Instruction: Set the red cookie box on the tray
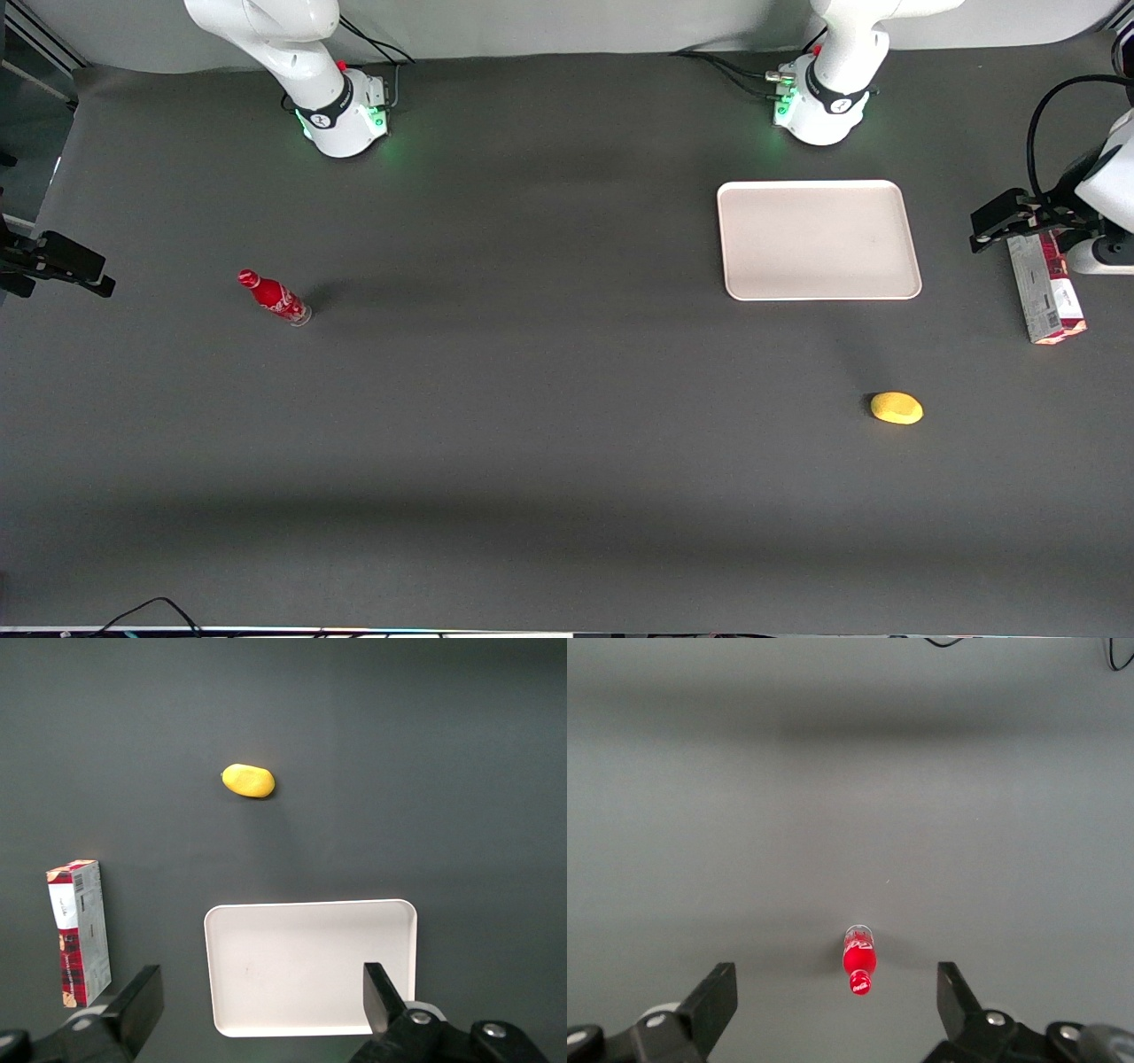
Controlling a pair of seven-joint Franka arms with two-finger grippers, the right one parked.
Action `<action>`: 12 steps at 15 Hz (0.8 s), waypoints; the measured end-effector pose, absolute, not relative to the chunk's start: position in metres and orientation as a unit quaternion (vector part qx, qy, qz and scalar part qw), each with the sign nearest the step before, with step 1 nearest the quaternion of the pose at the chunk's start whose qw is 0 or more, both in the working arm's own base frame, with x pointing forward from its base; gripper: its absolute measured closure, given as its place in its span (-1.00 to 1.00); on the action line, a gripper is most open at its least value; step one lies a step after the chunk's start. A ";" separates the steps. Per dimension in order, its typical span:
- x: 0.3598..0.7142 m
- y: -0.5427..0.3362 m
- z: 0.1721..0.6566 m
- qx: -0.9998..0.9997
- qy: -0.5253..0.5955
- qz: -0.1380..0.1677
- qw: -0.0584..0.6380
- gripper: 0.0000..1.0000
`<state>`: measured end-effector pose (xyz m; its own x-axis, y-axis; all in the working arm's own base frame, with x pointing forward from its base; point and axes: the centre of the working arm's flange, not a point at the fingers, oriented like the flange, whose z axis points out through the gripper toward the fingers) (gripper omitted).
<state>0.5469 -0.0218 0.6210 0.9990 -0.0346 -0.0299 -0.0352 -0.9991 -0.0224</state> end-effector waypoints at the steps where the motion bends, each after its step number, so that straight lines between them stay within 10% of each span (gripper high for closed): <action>1: 0.547 -0.022 0.621 -1.000 0.017 0.015 0.011 -1.00; 12: 0.547 -0.027 0.621 -1.000 0.023 0.015 0.015 -1.00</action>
